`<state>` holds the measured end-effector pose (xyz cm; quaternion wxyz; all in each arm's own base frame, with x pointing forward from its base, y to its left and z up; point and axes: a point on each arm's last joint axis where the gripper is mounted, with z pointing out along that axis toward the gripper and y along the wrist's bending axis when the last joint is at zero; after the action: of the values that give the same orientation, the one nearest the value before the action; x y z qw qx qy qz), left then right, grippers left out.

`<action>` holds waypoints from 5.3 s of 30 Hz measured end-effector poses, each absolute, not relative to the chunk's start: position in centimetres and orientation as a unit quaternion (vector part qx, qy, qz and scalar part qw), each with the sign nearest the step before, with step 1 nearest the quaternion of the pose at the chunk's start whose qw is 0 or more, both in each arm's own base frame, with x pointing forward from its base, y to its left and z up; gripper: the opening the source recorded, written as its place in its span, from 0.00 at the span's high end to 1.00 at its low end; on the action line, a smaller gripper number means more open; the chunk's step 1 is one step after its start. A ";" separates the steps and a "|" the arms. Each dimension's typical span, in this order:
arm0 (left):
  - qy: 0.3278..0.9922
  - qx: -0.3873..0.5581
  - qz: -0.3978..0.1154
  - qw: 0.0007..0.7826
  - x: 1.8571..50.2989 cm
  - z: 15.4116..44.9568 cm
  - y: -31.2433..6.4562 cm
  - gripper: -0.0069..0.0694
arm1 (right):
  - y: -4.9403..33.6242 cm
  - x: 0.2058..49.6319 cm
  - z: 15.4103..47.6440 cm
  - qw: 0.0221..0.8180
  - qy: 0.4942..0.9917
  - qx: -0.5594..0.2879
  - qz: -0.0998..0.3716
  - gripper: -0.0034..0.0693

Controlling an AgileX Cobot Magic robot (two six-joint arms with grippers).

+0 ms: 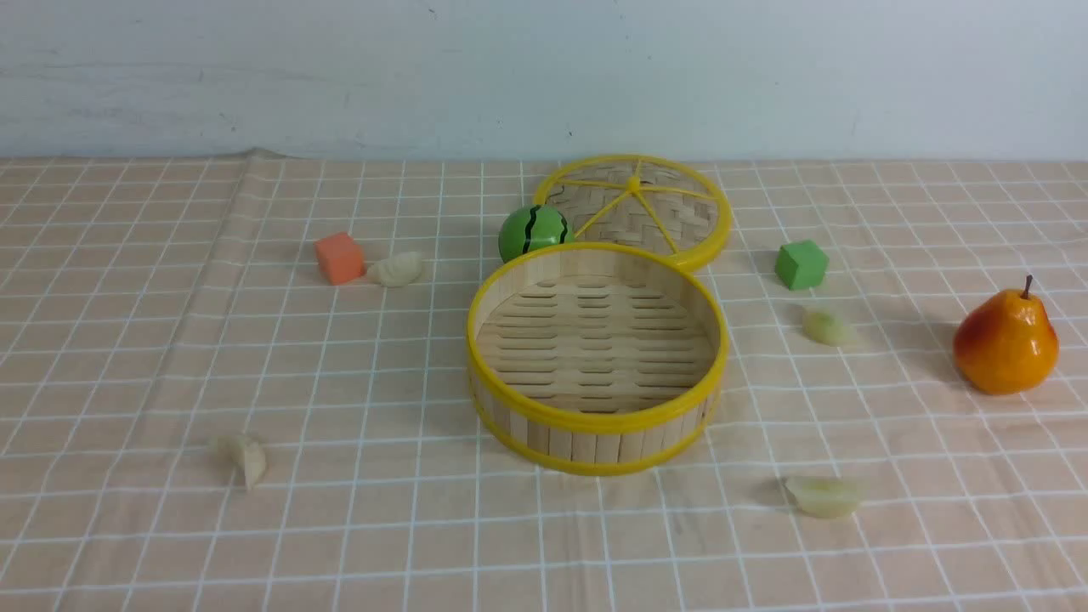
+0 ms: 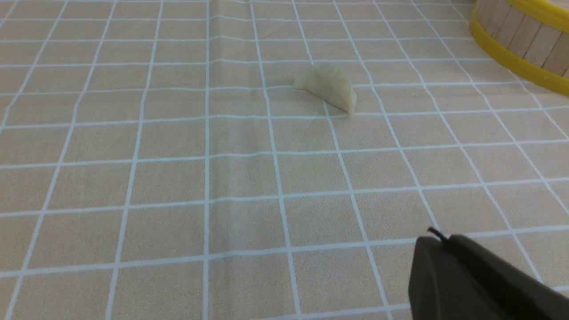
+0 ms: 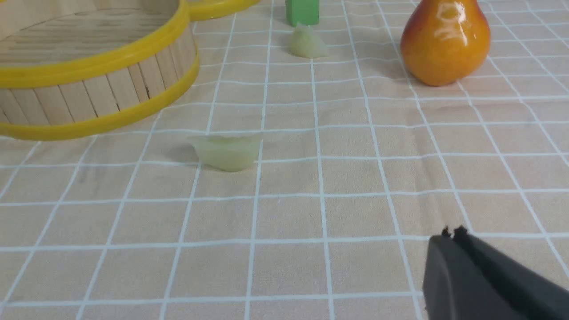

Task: Put the dumplings into the steamer on the table with the brown tablecloth.
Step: 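Reach for and grasp a dumpling on the table with the left gripper, then place the dumpling into the bamboo steamer basket with the left gripper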

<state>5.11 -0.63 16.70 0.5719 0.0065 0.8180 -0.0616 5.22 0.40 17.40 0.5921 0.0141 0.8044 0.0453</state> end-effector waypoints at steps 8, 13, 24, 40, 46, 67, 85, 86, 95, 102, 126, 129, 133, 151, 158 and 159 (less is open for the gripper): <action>0.818 0.006 -0.062 0.572 5.1 16.7 -0.6 0.89 | 0.4 5.2 17.4 0.592 0.804 0.014 0.045 0.98; 0.818 0.006 -0.062 0.572 5.1 16.7 -0.6 0.89 | 0.4 5.2 17.4 0.592 0.804 0.014 0.045 0.98; 0.818 0.008 -0.059 0.572 5.1 16.7 -0.6 0.89 | 0.4 5.2 17.4 0.592 0.804 0.014 0.045 0.98; 0.673 0.020 -0.056 0.738 5.6 20.6 -0.6 0.88 | 0.3 5.4 17.8 0.622 0.782 0.015 0.044 0.98; 0.535 0.014 -0.072 0.842 4.8 23.6 -0.6 0.87 | 0.1 5.5 21.8 0.776 0.628 0.024 0.049 0.98; 0.546 -0.120 -0.268 0.785 8.0 33.9 -0.9 0.85 | 0.1 6.8 32.1 0.829 0.551 0.048 0.082 0.96; 0.867 -0.202 -0.157 0.427 22.3 26.9 -4.4 0.84 | 0.6 14.7 26.4 0.417 0.906 0.051 0.047 0.95; 0.882 -0.163 -0.130 0.423 23.1 27.8 -5.3 0.84 | 0.8 15.1 26.3 0.377 0.924 0.039 0.044 0.95; 0.920 -0.051 -0.034 0.386 32.5 31.3 -9.3 0.93 | 3.2 18.4 26.2 0.361 0.926 -0.073 0.085 0.95; 0.940 0.028 -0.037 0.337 40.9 30.3 -13.0 0.93 | 3.7 19.1 25.7 0.367 0.916 -0.144 0.078 0.95; 0.920 0.111 -0.008 0.377 54.7 16.7 -13.9 0.26 | 3.8 19.3 25.9 0.381 0.908 -0.159 0.077 0.93; 0.922 0.116 0.001 0.370 54.6 16.5 -13.8 0.30 | 3.8 19.3 25.9 0.381 0.908 -0.159 0.077 0.93; 0.930 0.100 0.003 0.353 54.4 16.4 -13.7 0.40 | 3.9 19.3 25.9 0.382 0.908 -0.153 0.083 0.93; 0.947 -0.010 -0.087 0.308 51.2 24.5 -13.9 0.73 | 4.1 19.4 26.0 0.385 0.907 -0.130 0.108 0.92; 0.938 0.097 -0.209 0.258 46.3 30.1 -19.5 0.73 | 4.2 19.4 26.1 0.385 0.907 -0.127 0.112 0.91; 0.938 0.099 -0.211 0.256 46.1 30.1 -19.7 0.73 | 4.2 19.4 26.1 0.385 0.907 -0.126 0.112 0.91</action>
<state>46.14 -19.75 30.10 0.2565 0.0993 0.9380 -0.2112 19.37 4.19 26.06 0.3852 -0.1259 0.9073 0.1123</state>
